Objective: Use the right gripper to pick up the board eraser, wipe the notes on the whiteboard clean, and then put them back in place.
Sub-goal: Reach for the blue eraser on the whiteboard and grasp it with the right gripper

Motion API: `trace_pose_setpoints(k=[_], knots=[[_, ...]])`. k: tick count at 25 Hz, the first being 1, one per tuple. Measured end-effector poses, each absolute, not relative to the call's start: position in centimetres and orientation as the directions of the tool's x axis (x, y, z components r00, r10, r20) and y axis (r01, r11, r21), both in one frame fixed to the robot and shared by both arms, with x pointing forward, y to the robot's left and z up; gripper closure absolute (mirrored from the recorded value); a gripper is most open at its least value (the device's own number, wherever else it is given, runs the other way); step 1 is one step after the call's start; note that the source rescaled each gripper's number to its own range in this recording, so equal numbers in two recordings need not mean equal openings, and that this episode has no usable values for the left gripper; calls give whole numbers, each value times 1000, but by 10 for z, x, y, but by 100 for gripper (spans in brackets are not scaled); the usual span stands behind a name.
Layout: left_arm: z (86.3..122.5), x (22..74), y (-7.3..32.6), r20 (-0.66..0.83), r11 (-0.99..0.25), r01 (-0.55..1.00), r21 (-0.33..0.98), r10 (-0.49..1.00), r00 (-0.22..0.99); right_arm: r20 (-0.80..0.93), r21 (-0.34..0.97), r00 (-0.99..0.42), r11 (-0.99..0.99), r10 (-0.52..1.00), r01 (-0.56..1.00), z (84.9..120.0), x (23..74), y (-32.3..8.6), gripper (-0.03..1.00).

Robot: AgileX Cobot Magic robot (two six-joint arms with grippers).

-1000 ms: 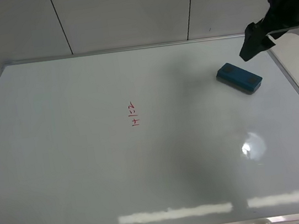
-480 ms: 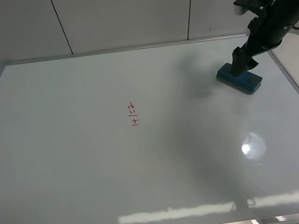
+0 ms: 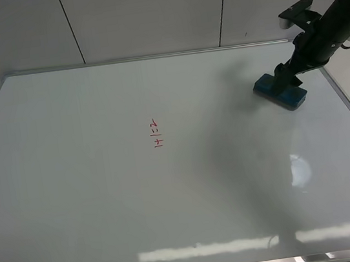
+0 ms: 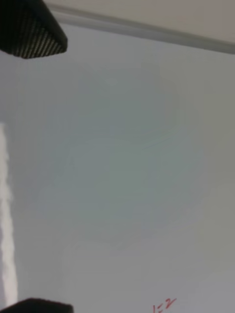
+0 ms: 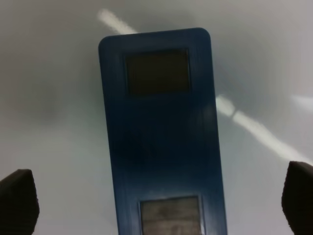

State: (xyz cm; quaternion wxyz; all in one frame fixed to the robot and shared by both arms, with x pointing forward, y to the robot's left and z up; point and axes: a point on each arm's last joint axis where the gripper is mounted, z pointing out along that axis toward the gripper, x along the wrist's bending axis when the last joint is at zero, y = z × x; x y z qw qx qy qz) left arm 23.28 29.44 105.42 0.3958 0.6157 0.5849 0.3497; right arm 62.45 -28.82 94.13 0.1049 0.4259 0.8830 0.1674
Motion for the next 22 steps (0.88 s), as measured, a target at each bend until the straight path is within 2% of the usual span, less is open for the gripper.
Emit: trace_pose_setpoints(k=[8,22], knots=[[1054,233,294,-32,-3,443,896,997,71,-5,383,-612,567,791,729,917,630,-286,-3],[1054,233,294,-32,-3,443,896,997,71,-7,389,-620,573,785,721,914,632,-286,-3]])
